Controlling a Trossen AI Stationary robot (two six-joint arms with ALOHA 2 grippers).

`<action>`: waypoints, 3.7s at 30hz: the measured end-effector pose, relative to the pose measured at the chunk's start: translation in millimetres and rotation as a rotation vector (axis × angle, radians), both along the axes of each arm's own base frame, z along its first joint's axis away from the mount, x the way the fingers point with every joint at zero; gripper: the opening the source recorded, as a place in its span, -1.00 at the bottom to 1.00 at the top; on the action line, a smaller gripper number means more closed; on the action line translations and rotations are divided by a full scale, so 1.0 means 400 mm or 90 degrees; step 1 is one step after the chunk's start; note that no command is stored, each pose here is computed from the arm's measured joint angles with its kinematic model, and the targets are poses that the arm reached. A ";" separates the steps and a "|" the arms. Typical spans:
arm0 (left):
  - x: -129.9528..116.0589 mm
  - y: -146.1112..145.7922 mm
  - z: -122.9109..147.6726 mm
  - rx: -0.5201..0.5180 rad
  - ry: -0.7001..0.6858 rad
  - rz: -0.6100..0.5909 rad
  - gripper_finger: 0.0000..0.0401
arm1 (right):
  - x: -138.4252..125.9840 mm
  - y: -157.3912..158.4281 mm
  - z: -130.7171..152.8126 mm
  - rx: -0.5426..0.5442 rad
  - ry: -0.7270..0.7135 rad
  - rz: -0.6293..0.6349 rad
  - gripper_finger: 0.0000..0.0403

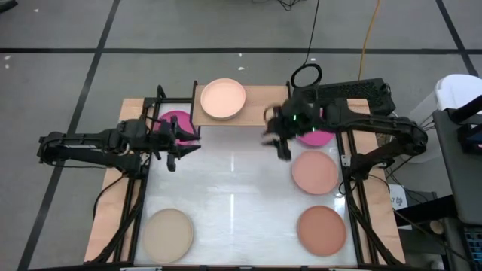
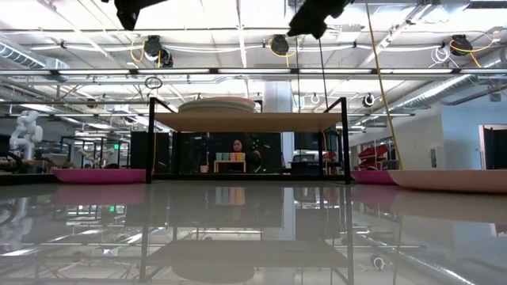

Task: Place and stack plates onto a shelf
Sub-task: Stack the brown plate on top of the light orange plate on the shelf

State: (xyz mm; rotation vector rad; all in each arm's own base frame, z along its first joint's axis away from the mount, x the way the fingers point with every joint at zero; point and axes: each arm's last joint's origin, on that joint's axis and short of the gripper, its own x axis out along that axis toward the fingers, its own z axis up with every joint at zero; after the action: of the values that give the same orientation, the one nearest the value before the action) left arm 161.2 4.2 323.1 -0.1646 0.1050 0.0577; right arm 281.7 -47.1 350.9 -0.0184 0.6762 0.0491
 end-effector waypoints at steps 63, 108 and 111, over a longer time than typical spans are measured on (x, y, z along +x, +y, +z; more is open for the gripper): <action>0.064 -0.035 -0.043 -0.016 0.066 -0.048 -0.22 | -0.091 0.389 -0.486 0.128 0.286 0.002 -0.30; 0.307 -0.229 -0.266 0.146 0.122 -0.217 -0.22 | -0.150 0.357 -0.444 0.075 0.335 -0.051 -0.72; 0.322 -0.242 -0.295 0.178 0.124 -0.230 -0.22 | -0.152 0.357 -0.445 0.083 0.343 -0.048 -0.72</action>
State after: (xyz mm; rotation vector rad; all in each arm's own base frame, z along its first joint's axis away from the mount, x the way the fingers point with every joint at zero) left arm 289.9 -92.7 205.3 0.1410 0.3177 -0.2719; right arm 220.7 95.8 172.7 0.1510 1.2099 0.0260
